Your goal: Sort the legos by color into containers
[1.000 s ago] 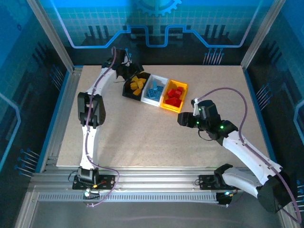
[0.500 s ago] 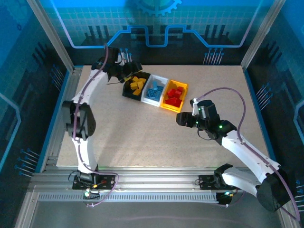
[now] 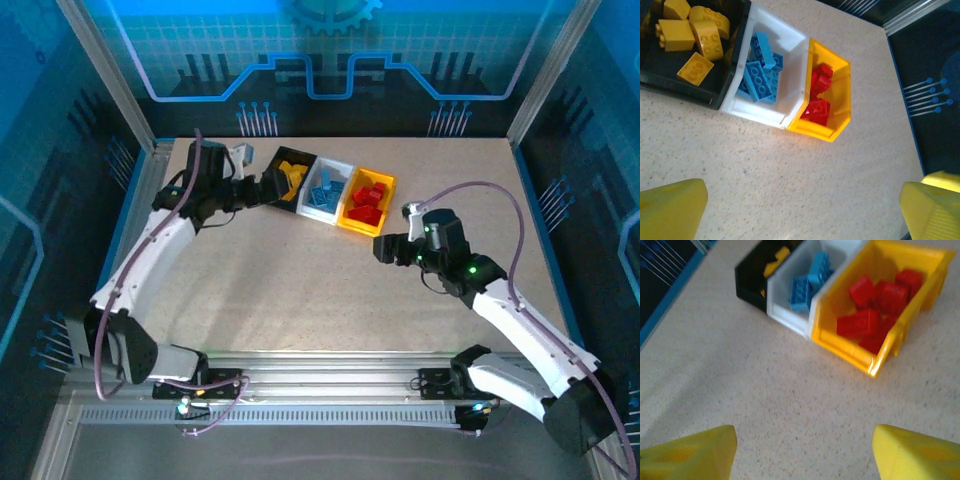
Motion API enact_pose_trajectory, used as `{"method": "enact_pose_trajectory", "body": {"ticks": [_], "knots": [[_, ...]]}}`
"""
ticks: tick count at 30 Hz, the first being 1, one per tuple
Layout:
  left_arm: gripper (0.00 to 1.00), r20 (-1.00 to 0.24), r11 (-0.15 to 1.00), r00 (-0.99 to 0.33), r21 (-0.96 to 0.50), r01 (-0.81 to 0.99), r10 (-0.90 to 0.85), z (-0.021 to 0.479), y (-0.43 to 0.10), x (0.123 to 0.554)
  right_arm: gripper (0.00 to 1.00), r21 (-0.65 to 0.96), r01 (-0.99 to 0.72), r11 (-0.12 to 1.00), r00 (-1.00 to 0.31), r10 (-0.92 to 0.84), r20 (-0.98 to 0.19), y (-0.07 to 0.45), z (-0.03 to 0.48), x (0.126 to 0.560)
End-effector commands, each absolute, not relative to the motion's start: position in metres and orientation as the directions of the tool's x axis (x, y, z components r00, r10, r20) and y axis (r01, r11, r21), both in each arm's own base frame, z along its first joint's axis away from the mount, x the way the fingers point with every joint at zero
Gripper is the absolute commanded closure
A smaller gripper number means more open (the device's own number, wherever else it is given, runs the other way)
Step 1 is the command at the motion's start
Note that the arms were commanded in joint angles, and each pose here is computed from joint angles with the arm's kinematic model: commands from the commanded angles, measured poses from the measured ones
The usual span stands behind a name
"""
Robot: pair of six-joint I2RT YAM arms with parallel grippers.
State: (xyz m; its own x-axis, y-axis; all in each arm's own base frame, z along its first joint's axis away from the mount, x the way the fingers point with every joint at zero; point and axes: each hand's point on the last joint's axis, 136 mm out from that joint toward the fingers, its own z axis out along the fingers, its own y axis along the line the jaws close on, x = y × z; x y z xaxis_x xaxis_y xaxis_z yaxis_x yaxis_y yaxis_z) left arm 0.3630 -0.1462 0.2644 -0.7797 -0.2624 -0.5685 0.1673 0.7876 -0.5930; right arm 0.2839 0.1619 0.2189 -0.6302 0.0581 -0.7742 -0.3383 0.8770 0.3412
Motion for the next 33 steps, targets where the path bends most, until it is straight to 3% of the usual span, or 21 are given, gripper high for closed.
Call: {"method": "enact_pose_trajectory", "body": {"ticks": [1,6,14,17,18,19,27,33], "knots": [[0.01,-0.664,0.804,-0.718,-0.534,0.261,-0.207,0.279,-0.141,0.344,0.27,0.237,-0.414,0.879,-0.498,-0.001,-0.867,0.155,0.265,0.287],[0.01,-0.72,0.81,-0.67,-0.495,0.314,-0.18,0.277,-0.134,0.31,0.27,0.171,-0.468,0.867,-0.453,-0.07,-0.889,0.157,0.294,0.284],[0.01,-0.761,0.837,-0.62,-0.456,0.303,-0.19,0.27,-0.116,0.27,0.26,0.273,-0.407,0.872,-0.492,0.043,-0.869,0.151,0.307,0.276],[0.01,-0.753,0.84,-0.611,-0.479,0.254,-0.244,0.261,-0.109,0.263,0.14,0.285,-0.364,0.887,-0.494,0.076,-0.866,0.142,0.309,0.271],[0.01,-0.75,0.84,-0.601,-0.492,0.229,-0.276,0.259,-0.106,0.261,0.01,0.281,-0.354,0.892,-0.49,0.079,-0.868,0.139,0.309,0.27],[0.01,-0.747,0.835,-0.588,-0.51,0.206,-0.31,0.257,-0.102,0.259,0.0,0.275,-0.344,0.898,-0.486,0.08,-0.87,0.135,0.309,0.267],[0.01,-0.75,0.8,-0.503,-0.574,0.172,-0.43,0.244,-0.088,0.231,0.0,0.137,-0.296,0.945,-0.471,-0.02,-0.882,0.11,0.296,0.26],[0.01,-0.811,0.858,-0.457,-0.484,0.172,-0.366,0.237,-0.075,0.217,0.0,0.054,-0.212,0.976,-0.445,-0.047,-0.894,0.097,0.273,0.283]]}}
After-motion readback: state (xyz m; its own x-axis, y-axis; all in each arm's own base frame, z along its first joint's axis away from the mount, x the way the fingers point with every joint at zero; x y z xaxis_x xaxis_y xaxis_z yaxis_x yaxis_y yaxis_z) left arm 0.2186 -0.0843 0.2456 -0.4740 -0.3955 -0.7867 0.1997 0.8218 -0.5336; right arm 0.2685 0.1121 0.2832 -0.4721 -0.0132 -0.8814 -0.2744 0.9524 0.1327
